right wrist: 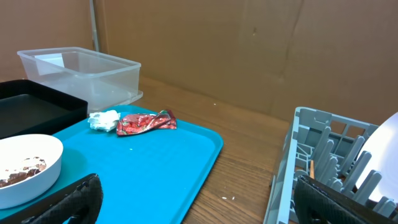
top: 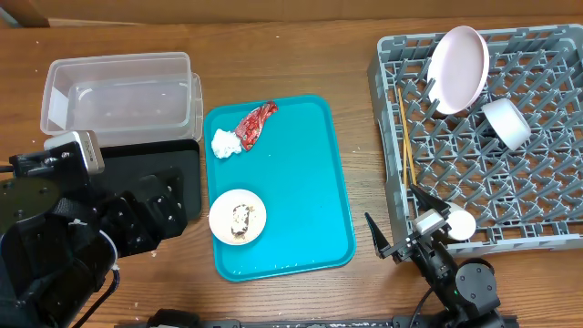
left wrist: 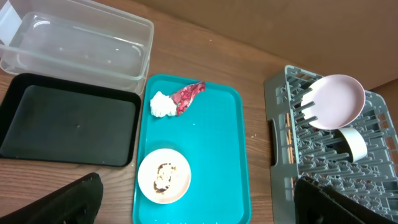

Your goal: Sort waste into correct bins and load items into the dishwasher

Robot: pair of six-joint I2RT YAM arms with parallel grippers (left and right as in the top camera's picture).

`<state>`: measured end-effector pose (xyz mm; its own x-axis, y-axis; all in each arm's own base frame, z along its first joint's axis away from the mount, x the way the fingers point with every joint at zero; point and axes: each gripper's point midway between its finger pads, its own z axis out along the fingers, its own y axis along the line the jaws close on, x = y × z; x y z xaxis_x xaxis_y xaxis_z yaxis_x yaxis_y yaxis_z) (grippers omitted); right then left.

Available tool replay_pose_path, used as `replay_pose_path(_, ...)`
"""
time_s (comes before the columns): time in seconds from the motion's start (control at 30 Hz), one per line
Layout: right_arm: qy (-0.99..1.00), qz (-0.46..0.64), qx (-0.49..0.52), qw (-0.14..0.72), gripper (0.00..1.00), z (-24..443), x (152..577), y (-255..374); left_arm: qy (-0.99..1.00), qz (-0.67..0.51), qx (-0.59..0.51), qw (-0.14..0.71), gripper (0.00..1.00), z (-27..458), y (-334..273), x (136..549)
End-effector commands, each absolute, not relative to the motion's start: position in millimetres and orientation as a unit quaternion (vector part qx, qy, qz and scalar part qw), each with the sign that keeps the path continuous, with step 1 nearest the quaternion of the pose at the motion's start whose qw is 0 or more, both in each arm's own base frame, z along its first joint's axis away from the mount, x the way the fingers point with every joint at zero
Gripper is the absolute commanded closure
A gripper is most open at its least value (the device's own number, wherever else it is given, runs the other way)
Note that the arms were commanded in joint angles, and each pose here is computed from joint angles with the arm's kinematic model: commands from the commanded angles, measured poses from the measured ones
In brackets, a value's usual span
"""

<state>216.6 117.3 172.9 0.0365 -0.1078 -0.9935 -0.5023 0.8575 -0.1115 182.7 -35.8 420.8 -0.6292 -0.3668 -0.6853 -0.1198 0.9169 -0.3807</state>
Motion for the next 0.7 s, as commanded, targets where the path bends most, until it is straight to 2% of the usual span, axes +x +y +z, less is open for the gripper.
replay_pose_path(0.0,0.676,0.145,-0.224,0.687,0.0,172,217,117,0.888,-0.151,-0.133,0.413,0.0,423,-36,184)
replay_pose_path(0.43,0.676,0.145,-0.224,0.687,0.0,172,217,117,0.888,-0.151,-0.133,0.413,0.0,423,-36,184)
replay_pose_path(0.57,0.676,0.145,-0.224,0.687,0.0,172,217,117,0.884,-0.232,-0.132,0.382,0.0,426,-62,178)
replay_pose_path(0.67,0.676,0.145,-0.224,0.687,0.0,172,217,117,0.866,-0.255,-0.122,0.413,0.0,443,-69,193)
